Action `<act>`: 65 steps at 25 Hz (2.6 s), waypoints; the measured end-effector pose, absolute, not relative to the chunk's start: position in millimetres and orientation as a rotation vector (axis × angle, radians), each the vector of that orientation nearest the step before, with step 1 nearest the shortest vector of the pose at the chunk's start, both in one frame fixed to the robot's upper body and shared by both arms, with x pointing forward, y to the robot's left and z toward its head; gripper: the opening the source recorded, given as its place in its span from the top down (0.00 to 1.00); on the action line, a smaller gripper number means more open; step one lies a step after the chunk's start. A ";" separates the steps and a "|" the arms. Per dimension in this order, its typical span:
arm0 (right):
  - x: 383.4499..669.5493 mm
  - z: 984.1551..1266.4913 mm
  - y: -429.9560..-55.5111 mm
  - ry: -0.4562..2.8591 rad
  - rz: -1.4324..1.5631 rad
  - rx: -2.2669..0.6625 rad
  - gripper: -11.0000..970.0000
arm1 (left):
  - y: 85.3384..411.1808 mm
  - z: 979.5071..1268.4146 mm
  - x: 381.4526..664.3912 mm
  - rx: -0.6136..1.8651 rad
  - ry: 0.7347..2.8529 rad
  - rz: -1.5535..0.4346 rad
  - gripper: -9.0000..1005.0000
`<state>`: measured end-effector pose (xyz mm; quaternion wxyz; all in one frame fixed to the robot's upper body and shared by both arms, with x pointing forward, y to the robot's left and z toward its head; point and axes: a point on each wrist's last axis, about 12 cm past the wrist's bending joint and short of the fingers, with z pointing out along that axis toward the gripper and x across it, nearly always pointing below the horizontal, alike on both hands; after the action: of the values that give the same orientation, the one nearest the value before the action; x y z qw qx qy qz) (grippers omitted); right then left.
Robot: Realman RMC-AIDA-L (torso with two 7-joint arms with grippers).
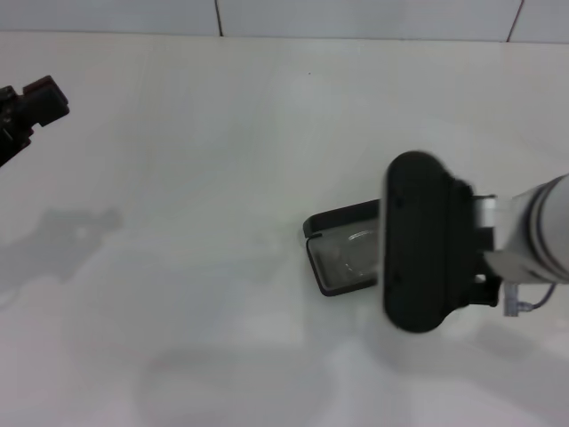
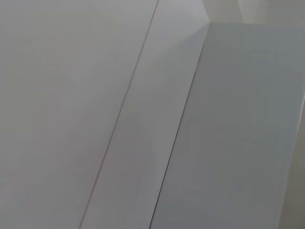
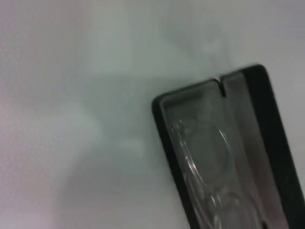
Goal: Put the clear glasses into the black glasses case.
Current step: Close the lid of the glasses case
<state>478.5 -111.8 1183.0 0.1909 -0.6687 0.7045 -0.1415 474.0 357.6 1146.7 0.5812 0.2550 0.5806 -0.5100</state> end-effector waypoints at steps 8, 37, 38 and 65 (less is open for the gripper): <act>495.6 1182.5 -149.8 2.200 -0.339 -1.594 0.82 | 355.9 1147.3 474.5 0.604 1.352 -1.207 0.89; 541.5 1136.4 -172.9 2.226 -0.238 -1.450 0.99 | 350.2 1148.1 479.3 0.603 1.359 -1.242 0.89; 542.0 1135.9 -173.2 2.229 -0.230 -1.449 0.99 | 349.9 1147.9 479.3 0.603 1.359 -1.243 0.89; 541.6 1136.8 -168.7 2.217 -0.098 -1.458 0.99 | 349.6 1145.4 476.4 0.591 1.362 -1.246 0.88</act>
<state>541.6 -168.7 1136.8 0.2407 -0.5329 0.8104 -0.0359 476.4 349.6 1145.4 0.5660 0.2515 0.5795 -0.5297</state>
